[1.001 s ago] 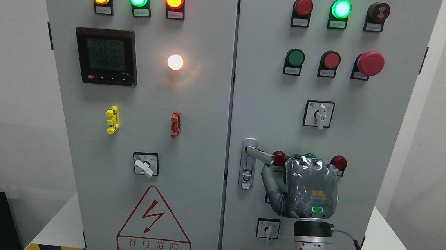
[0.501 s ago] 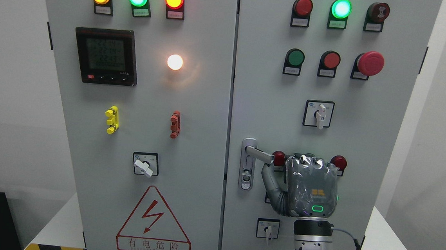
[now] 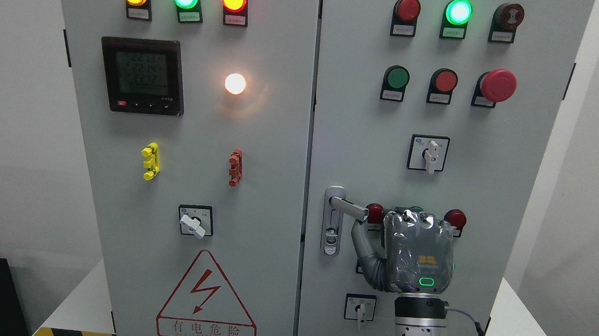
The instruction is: Release door handle
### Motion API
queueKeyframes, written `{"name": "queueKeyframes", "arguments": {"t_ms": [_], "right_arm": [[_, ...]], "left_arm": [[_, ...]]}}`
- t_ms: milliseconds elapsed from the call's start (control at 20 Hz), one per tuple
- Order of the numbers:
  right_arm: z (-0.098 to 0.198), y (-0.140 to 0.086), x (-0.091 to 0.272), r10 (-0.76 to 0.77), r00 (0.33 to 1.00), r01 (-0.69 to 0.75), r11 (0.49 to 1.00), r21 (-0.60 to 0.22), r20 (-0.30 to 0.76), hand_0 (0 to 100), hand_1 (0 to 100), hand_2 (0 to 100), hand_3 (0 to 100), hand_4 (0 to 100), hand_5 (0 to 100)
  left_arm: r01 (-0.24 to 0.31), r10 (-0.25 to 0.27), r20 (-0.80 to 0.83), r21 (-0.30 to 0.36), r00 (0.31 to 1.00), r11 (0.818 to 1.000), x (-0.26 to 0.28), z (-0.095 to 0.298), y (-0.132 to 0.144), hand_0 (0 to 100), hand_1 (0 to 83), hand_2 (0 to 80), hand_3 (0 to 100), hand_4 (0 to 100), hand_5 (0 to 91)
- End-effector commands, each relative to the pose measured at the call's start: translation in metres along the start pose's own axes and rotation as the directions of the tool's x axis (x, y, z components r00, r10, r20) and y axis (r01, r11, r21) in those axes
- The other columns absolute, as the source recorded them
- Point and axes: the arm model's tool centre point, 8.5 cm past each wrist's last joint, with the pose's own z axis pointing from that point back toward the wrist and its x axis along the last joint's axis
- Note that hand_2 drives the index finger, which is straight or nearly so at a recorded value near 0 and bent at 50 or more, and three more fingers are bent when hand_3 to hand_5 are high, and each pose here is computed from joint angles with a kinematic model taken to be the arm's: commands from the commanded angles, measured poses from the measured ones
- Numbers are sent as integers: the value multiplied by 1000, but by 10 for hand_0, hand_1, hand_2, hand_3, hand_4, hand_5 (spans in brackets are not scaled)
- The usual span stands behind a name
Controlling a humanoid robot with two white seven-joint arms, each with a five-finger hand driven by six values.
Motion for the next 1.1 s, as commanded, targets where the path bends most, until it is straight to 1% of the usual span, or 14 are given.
{"name": "queueKeyframes", "arguments": {"t_ms": [0, 601, 1051], "right_arm": [[3, 1, 1, -3, 1000, 3, 1000, 4, 3, 564, 29, 943, 1000, 988, 979], [10, -2, 0, -5, 1000, 5, 1000, -2, 5, 557, 40, 943, 1000, 989, 977], [28, -11, 0, -15, 1000, 15, 1000, -15, 13, 552, 41, 942, 1000, 988, 975]], "left_arm": [[-1, 1, -7, 0, 1000, 1000, -1, 0, 0, 120, 389, 0, 0, 0, 0], [-1, 1, -7, 0, 1000, 1000, -1, 0, 0, 120, 389, 0, 0, 0, 0], [-1, 1, -8, 0, 1000, 1000, -1, 0, 0, 120, 389, 0, 0, 0, 0]]}}
